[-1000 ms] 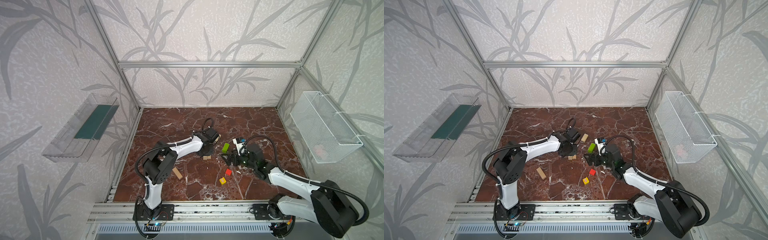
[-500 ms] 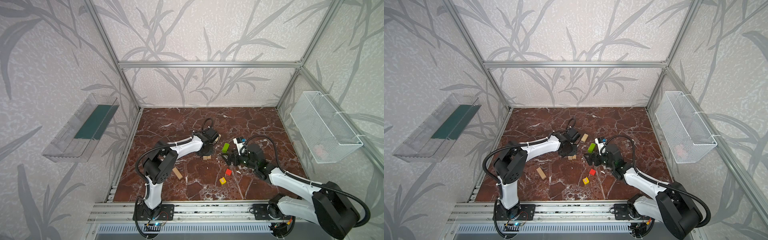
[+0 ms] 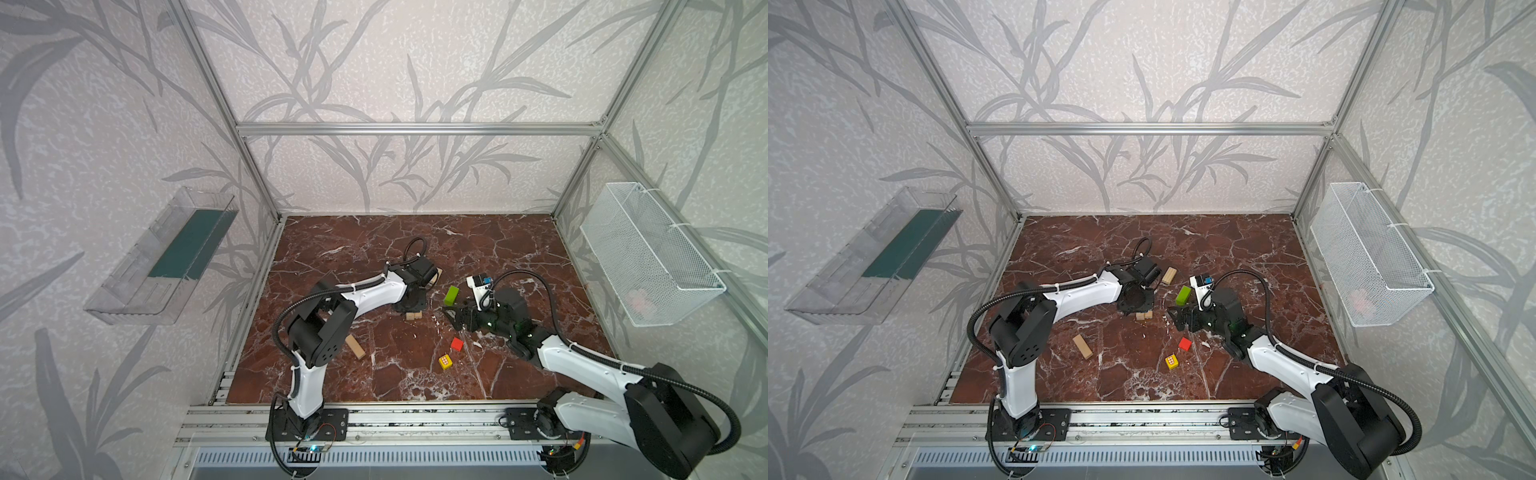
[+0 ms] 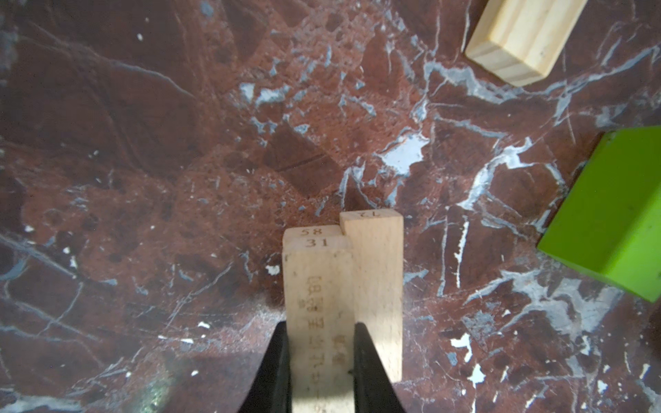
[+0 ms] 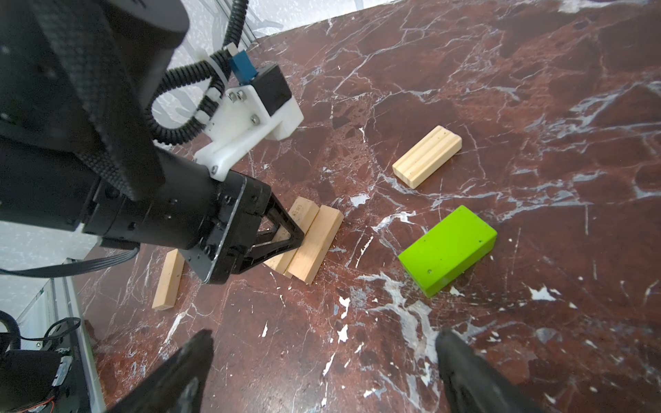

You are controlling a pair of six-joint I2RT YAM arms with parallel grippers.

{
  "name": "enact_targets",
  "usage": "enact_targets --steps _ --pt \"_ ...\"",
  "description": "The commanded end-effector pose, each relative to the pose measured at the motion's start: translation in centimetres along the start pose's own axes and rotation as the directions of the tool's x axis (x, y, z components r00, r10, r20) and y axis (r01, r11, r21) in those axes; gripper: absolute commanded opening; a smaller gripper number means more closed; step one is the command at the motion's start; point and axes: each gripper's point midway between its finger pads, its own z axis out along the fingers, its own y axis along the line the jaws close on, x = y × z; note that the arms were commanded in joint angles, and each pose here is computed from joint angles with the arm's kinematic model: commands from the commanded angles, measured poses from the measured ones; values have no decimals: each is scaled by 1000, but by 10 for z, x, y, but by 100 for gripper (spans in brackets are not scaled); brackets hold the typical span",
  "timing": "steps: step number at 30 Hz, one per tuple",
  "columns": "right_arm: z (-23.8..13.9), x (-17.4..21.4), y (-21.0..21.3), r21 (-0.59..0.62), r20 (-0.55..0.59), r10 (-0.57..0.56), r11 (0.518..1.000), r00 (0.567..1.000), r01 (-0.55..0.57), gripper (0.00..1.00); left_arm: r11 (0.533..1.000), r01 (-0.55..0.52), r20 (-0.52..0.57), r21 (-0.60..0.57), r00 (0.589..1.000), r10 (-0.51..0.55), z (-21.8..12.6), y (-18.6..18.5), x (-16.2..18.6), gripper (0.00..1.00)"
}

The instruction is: Build the wood block tower

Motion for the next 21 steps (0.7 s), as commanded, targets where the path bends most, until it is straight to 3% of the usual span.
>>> enact_targets --steps 1,10,21 --pt "2 -2 3 -20 -2 5 1000 1000 -5 96 1000 14 -7 -25 1000 -14 6 5 -1 0" --pt "2 -2 3 -23 -2 5 1000 1000 -5 96 1000 14 -5 -23 1000 -15 4 5 -2 0" --pt "2 -1 3 -21 -2 5 1000 1000 -5 96 1000 16 -4 -8 1000 -16 3 2 -2 19"
